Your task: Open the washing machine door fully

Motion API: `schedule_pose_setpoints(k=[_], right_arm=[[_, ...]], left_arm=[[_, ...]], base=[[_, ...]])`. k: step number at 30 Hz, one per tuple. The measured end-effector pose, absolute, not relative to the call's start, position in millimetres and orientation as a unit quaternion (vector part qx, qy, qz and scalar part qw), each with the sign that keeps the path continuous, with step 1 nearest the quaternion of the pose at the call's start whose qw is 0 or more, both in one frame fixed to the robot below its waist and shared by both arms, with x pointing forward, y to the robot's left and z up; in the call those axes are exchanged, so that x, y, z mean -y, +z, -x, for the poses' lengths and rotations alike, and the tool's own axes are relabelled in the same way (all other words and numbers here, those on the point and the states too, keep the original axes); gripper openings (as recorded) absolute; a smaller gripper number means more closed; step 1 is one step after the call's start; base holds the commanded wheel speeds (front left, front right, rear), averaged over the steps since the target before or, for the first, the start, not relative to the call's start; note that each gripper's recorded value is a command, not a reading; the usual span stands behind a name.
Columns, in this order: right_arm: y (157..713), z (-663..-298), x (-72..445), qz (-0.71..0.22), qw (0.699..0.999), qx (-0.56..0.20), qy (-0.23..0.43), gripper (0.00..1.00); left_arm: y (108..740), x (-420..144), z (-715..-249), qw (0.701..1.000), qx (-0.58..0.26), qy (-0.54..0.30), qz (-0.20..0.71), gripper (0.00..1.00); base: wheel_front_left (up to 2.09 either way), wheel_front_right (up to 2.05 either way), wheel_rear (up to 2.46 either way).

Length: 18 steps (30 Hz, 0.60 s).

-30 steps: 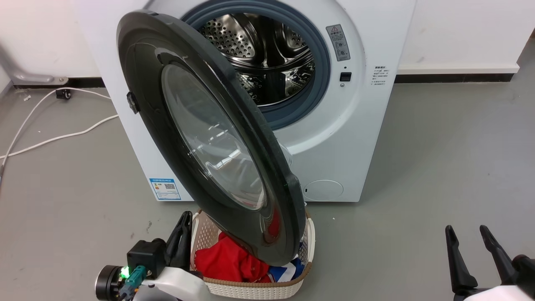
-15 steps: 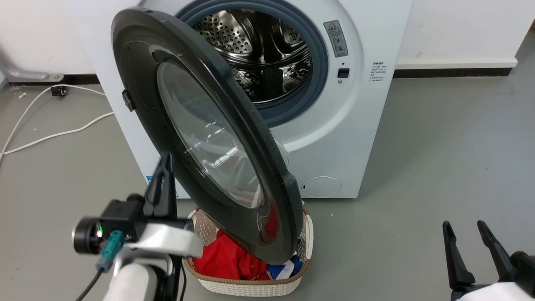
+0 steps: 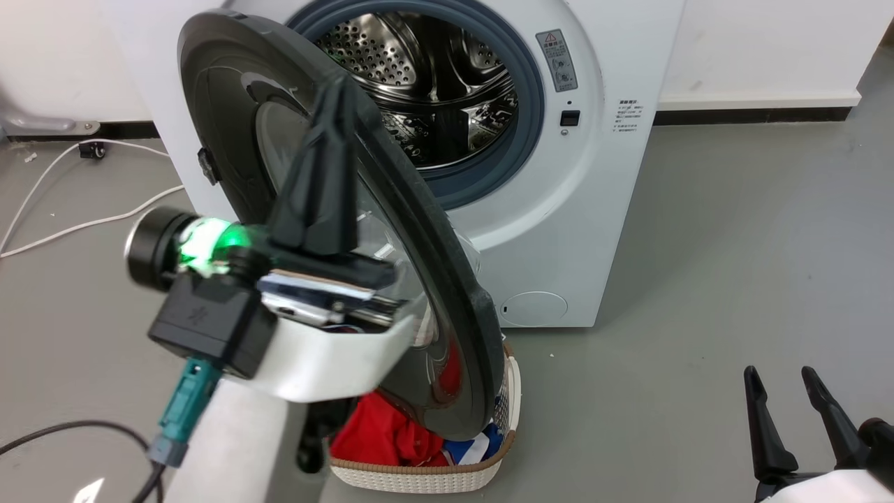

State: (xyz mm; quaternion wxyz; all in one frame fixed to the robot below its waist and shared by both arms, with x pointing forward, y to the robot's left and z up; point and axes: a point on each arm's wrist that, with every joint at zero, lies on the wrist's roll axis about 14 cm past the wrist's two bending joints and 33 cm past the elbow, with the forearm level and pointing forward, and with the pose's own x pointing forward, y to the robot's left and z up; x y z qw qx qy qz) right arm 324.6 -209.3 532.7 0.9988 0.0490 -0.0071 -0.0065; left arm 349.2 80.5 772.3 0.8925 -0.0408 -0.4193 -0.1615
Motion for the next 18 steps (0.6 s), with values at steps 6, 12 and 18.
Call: schedule_pose_setpoints(k=[6, 12, 18], right_arm=[[531.8, -325.0, 209.5, -0.052, 0.999, 0.006, -0.007, 1.0], [527.9, -323.2, 211.3, -0.056, 0.998, 0.0, -0.011, 1.0], [523.9, -324.1, 213.0, -0.06, 0.998, -0.005, -0.014, 1.0]], left_arm=[[793.4, -31.4, -328.2, 0.862, 0.439, -0.245, 0.072, 0.0], [768.7, 14.6, -320.0, 0.864, 0.375, -0.324, 0.09, 0.0], [710.5, 53.8, -318.3, 0.879, 0.255, -0.39, 0.107, 0.0]], base=[[0.0, 0.0, 0.0], [0.0, 0.0, 0.0], [0.0, 0.0, 0.0]])
